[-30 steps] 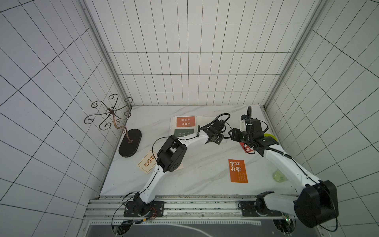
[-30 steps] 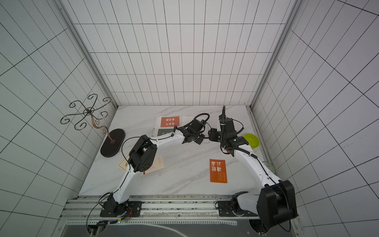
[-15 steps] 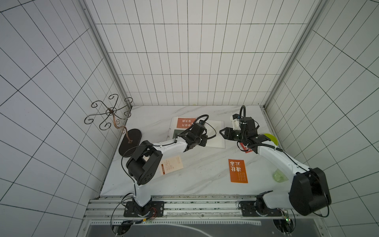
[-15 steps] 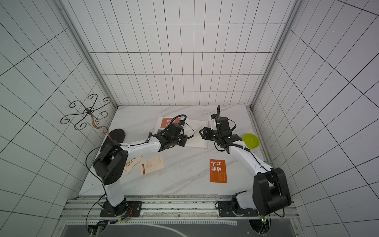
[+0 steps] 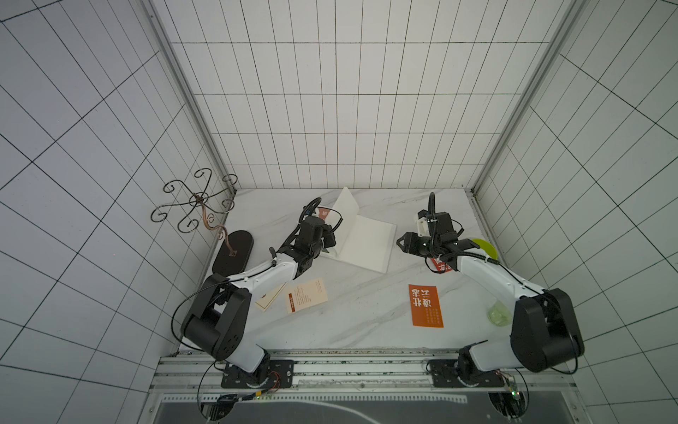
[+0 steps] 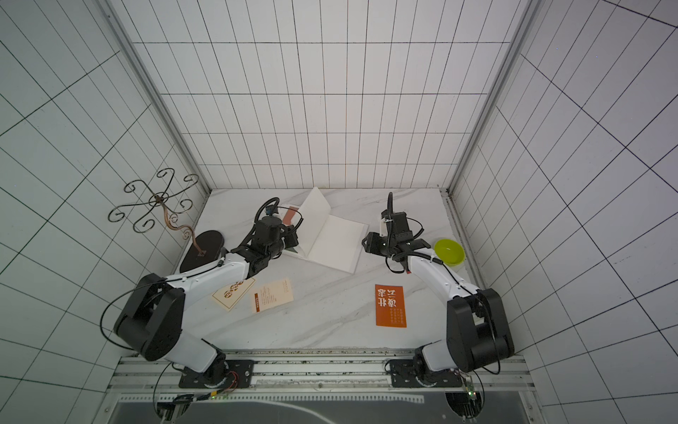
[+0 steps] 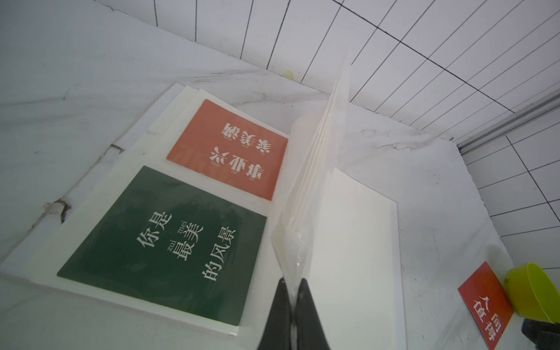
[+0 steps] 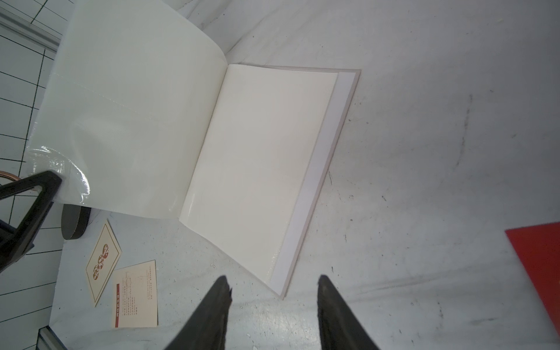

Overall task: Place the photos into the photo albums
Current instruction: Turn the page of the photo album at the center of the board.

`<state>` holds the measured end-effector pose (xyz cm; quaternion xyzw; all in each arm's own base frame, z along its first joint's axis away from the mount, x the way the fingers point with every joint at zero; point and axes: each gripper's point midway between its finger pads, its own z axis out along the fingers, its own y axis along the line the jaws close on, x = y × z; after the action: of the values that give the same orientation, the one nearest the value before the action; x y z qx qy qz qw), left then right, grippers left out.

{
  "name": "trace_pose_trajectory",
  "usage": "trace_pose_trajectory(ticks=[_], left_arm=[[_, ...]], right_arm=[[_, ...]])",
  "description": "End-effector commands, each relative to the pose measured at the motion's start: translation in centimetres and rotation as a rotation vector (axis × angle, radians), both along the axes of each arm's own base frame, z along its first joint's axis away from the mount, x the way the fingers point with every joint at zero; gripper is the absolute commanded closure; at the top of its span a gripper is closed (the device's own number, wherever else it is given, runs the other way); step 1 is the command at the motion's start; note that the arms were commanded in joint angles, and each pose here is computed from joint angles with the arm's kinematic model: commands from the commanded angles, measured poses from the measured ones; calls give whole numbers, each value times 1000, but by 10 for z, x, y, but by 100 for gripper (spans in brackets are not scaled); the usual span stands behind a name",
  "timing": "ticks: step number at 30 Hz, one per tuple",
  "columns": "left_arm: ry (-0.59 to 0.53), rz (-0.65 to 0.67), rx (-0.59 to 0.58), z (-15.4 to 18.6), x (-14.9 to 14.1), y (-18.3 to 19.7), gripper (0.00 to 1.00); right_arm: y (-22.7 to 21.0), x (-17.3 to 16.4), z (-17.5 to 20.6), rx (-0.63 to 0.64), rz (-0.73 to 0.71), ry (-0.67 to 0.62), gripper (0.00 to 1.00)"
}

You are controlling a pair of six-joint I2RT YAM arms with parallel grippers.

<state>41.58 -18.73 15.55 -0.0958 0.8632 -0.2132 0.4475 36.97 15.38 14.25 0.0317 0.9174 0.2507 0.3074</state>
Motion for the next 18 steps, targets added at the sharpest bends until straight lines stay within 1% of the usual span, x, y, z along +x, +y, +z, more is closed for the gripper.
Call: trace_pose_trajectory(ticks=[1, 6, 9, 11, 18], left_arm=[[10, 82, -78, 5, 2, 20, 87], [17, 168, -105, -2, -3, 50, 67], [13, 203, -115, -3, -5, 62, 58], [14, 209, -113, -3, -5, 67, 55], [14, 215, -123, 0, -2, 80, 54]], right_arm=[[-2, 10, 32, 13, -34, -62, 52], [-4, 6, 31, 9, -44, -48, 52], [-6, 5, 34, 6, -56, -44, 52], [-8, 4, 35, 5, -64, -47, 52], [-10, 4, 34, 8, -82, -37, 52]])
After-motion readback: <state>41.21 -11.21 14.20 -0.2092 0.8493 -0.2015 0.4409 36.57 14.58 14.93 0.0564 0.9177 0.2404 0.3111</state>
